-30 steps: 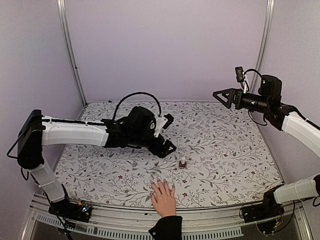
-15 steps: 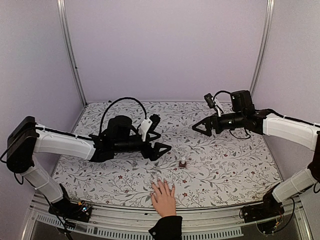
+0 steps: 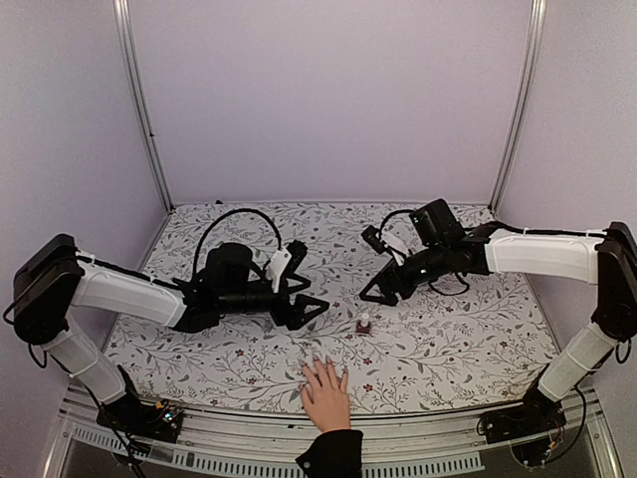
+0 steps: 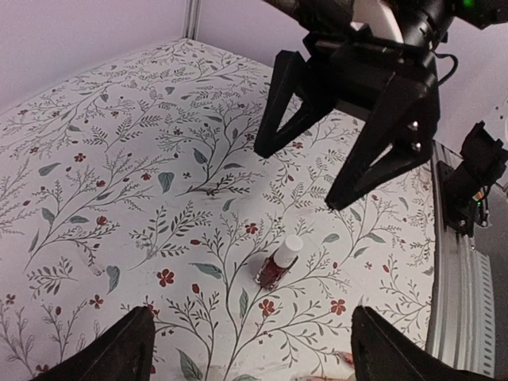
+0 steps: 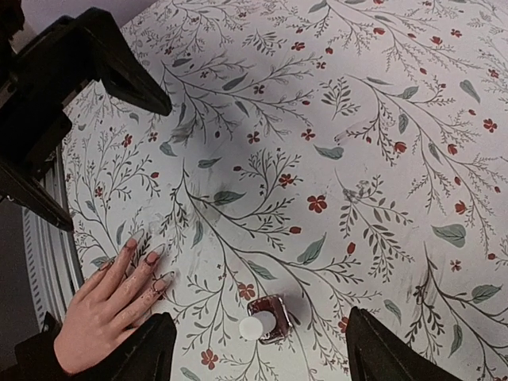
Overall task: Paint the nails
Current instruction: Move the nail polish bottle at the center of the board, then pick up the nail polish bottle from the center of the board, then unscrew the nail polish bottle.
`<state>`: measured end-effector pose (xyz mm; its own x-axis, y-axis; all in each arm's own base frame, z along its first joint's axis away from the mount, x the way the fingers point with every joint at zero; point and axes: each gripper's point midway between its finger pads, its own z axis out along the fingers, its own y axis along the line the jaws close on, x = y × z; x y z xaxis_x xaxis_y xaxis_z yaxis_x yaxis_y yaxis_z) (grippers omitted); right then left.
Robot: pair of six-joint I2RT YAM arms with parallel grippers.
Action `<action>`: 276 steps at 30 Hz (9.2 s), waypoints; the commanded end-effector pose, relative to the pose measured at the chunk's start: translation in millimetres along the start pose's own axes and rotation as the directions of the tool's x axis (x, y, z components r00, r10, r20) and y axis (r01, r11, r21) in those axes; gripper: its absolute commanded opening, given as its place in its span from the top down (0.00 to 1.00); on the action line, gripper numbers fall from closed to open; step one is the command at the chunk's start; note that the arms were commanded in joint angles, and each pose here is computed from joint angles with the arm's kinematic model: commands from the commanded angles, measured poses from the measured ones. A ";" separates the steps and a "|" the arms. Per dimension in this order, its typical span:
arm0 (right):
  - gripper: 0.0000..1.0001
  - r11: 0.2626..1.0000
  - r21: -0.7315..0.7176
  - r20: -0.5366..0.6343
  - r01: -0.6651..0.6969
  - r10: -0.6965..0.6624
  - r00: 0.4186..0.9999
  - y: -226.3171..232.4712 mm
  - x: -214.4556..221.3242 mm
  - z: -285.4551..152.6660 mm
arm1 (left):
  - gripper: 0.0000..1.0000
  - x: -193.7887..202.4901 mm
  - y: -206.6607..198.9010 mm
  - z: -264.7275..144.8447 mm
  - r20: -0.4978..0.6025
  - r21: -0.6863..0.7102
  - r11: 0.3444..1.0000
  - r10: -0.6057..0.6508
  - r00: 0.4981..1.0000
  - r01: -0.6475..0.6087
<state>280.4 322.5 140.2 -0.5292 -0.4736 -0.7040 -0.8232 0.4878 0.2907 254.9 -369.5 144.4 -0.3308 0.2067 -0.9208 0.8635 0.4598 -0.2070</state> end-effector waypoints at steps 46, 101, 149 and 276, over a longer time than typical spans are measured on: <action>0.96 0.992 0.077 -0.295 0.104 -0.077 0.952 10.9 47.3 53.9 | 0.09 -9.6 37.8 -10.7 0.122 -0.165 0.984 -0.048 0.991 0.068; 0.54 0.951 -0.142 0.157 0.274 -0.252 0.955 106.3 -81.5 -48.0 | 1.00 -70.4 -52.7 -1.6 0.395 0.068 0.974 0.171 0.903 -0.215; 1.00 0.999 -0.041 0.387 0.026 -0.008 0.922 63.3 -132.0 -38.0 | 1.00 -99.2 -23.8 40.1 0.387 -0.141 0.985 0.144 0.911 -0.096; 1.00 0.914 -0.167 0.475 0.370 -0.254 0.842 112.3 -141.1 -70.0 | 1.00 -125.6 -67.4 0.8 0.479 0.187 0.917 0.229 0.848 -0.353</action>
<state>286.7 387.9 300.0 -0.2455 -0.1765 -0.9532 -0.9278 0.3276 0.1783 286.8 -419.4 254.7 0.0499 -0.0726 -0.9961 0.9007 0.4342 0.0135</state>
